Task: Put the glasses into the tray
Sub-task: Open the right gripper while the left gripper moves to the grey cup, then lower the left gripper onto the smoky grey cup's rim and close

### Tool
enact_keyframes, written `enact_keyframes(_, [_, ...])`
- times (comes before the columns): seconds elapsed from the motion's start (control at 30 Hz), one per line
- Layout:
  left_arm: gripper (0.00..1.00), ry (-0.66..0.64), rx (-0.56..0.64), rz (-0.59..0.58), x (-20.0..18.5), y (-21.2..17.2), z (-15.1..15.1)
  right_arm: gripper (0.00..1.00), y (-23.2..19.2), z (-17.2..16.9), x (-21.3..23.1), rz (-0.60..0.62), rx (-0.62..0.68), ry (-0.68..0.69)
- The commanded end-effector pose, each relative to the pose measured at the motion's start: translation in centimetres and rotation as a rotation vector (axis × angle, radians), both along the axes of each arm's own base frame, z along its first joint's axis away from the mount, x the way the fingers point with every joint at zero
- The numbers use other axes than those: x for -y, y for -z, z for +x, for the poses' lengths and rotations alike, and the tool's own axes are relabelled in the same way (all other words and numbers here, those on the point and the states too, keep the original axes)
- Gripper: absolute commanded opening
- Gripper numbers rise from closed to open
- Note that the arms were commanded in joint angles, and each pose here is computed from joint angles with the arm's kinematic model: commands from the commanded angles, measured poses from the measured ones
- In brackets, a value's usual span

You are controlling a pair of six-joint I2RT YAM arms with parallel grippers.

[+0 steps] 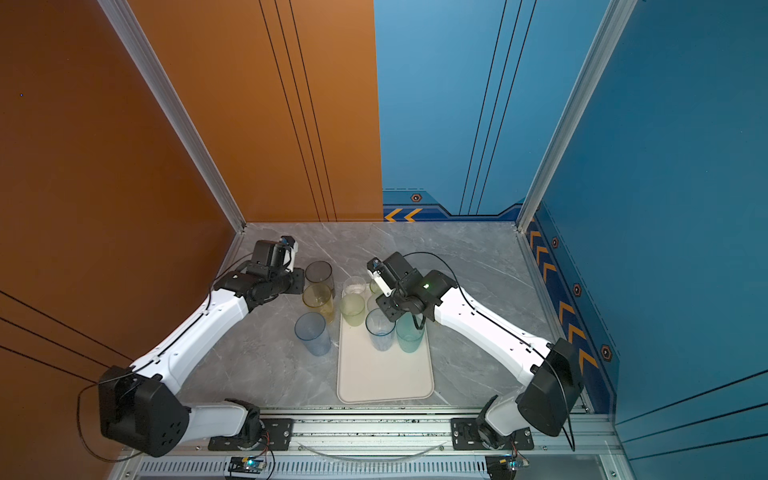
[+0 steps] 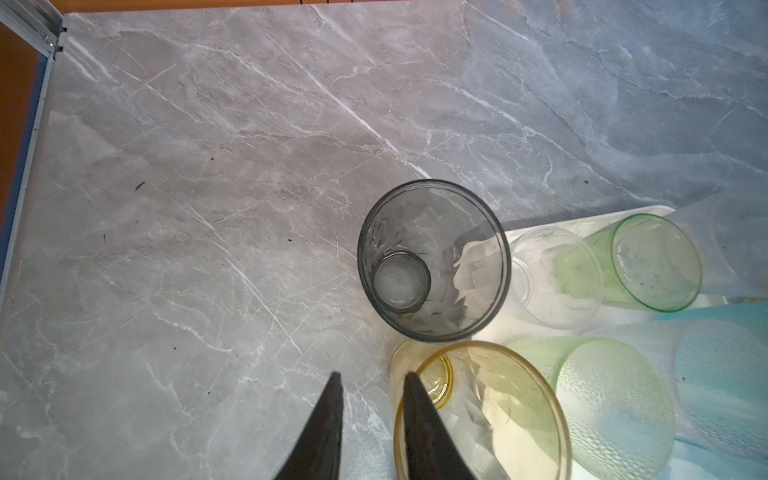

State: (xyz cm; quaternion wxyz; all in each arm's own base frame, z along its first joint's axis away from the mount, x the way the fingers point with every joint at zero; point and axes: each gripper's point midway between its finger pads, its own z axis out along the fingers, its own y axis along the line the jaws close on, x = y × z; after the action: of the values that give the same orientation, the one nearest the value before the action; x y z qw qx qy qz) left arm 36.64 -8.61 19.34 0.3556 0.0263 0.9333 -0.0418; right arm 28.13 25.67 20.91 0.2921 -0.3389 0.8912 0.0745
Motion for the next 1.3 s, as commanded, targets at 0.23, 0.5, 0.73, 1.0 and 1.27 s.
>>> enact_keyframes(0.23, [0.27, -0.018, -0.019, 0.024, -0.9, 0.0, 2.2, 0.49, -1.7, 1.2, 1.3, 0.055, 0.056, 0.078])
enact_keyframes(0.5, [0.27, -0.005, -0.041, 0.018, -0.6, 0.9, 3.4, 0.49, -1.5, 1.4, 1.4, 0.051, 0.054, 0.084])
enact_keyframes(0.73, [0.27, 0.008, -0.053, 0.006, -0.1, 1.3, 4.2, 0.49, -1.5, 1.6, 1.5, 0.052, 0.053, 0.088])
enact_keyframes(1.0, [0.27, 0.017, -0.068, 0.008, 0.1, 2.0, 4.9, 0.49, -1.3, 1.6, 1.6, 0.049, 0.05, 0.089])
enact_keyframes(1.27, [0.26, 0.023, -0.089, 0.016, 0.1, 2.8, 5.5, 0.49, -1.1, 1.7, 1.7, 0.047, 0.045, 0.094])
